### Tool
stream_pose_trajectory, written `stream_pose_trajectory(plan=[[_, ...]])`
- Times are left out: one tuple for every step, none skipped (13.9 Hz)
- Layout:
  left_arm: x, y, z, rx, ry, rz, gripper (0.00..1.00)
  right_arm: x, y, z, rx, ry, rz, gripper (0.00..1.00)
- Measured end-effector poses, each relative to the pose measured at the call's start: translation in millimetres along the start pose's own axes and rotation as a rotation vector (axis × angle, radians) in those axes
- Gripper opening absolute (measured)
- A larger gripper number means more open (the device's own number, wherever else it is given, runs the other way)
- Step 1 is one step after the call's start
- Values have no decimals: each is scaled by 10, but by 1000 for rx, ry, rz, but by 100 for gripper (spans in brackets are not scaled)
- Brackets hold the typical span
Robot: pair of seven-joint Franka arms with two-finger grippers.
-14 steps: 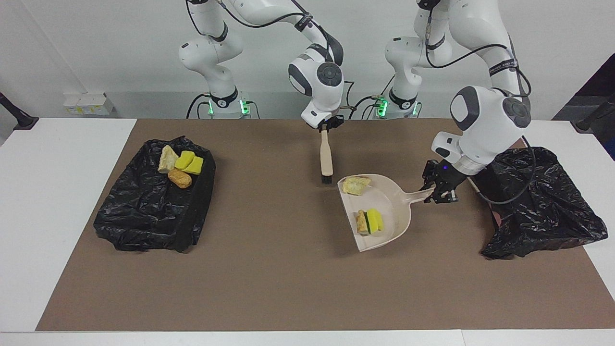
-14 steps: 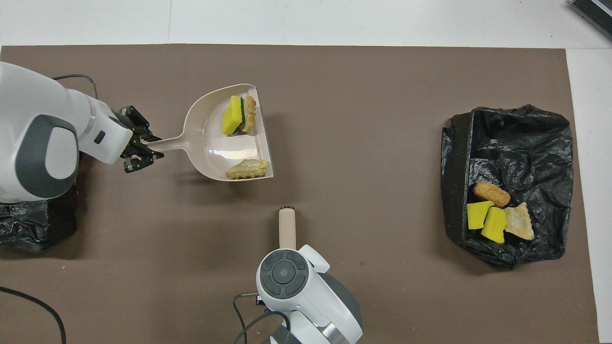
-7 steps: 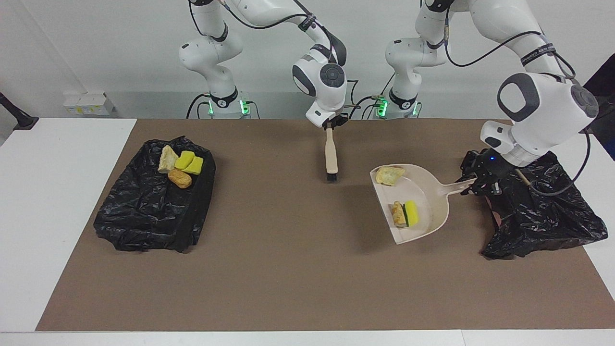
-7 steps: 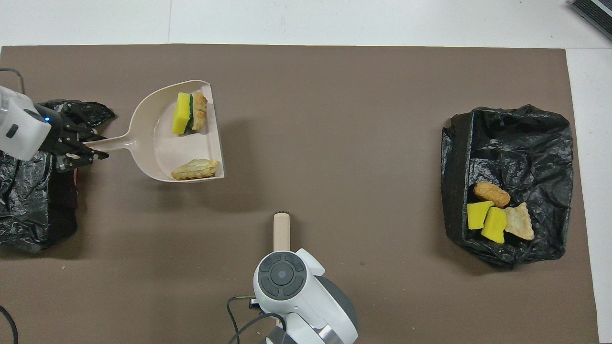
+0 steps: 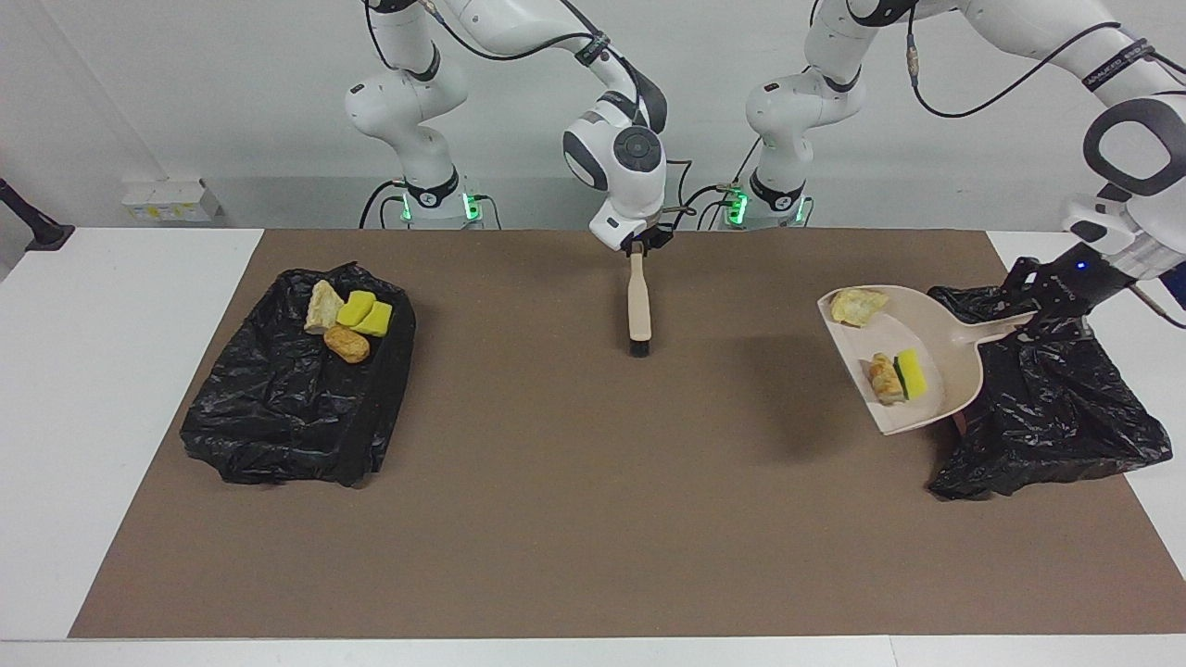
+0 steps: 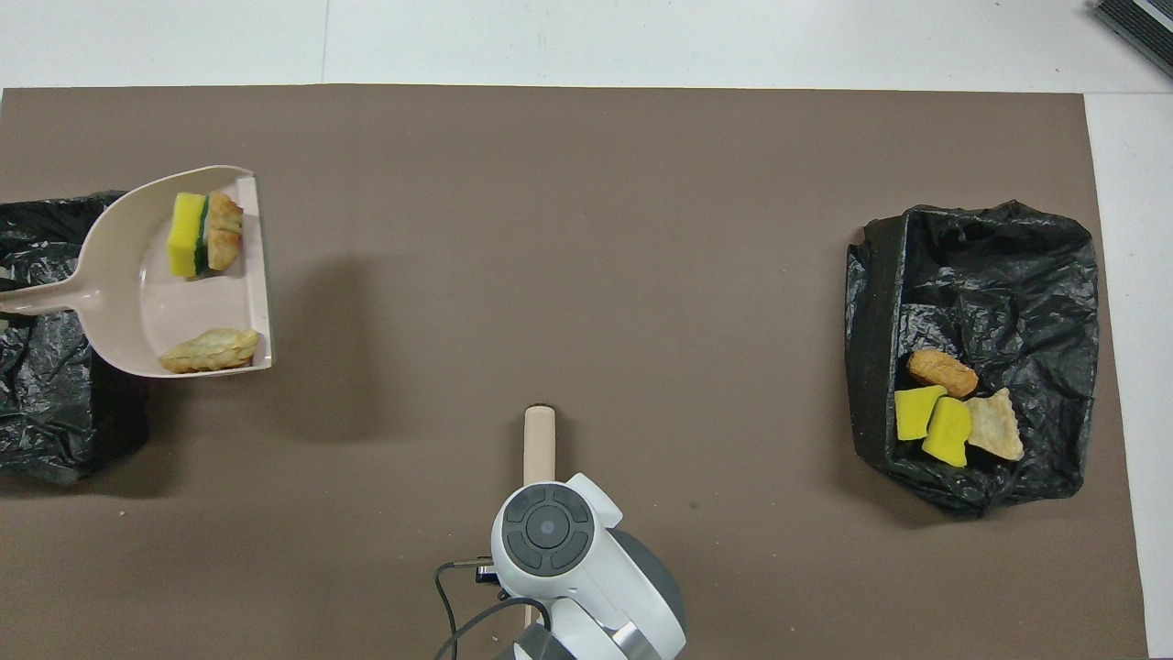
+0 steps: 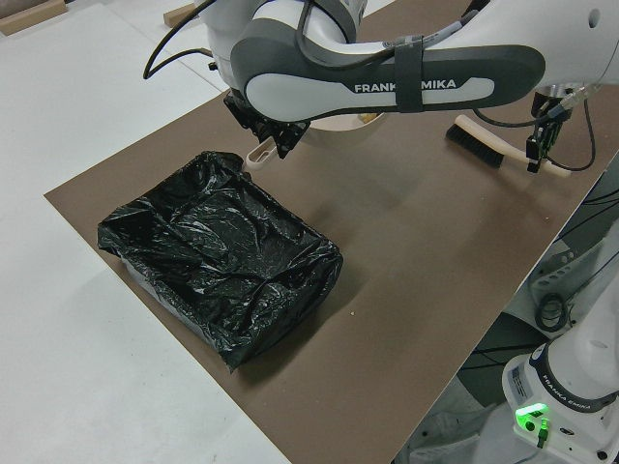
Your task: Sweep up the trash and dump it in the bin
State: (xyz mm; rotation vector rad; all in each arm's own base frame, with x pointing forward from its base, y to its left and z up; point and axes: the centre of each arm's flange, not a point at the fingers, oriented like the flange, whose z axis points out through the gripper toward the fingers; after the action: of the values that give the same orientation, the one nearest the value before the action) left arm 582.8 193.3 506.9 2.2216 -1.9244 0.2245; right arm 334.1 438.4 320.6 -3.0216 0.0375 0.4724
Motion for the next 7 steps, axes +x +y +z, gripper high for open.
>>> stream_pose_trajectory(plan=[[-214,42,-85,9,-17,-8,33,7,4,24,-2,-3,1,35],[-434,93,-170,18,-39,-20,33,10,5,35,-3,-5,2,39],[-614,139,-246,25,-64,-35,33,11,4,34,-4,-4,1,48],[-795,190,-341,34,-95,-52,33,13,-3,23,-2,-2,1,57],[-963,237,-439,47,-129,-69,33,23,-15,-7,3,2,0,70],[-1115,274,-526,65,-168,-82,33,46,-28,-58,9,11,-1,79],[-1257,302,-603,82,-220,-83,33,93,-28,-133,10,32,-6,92]])
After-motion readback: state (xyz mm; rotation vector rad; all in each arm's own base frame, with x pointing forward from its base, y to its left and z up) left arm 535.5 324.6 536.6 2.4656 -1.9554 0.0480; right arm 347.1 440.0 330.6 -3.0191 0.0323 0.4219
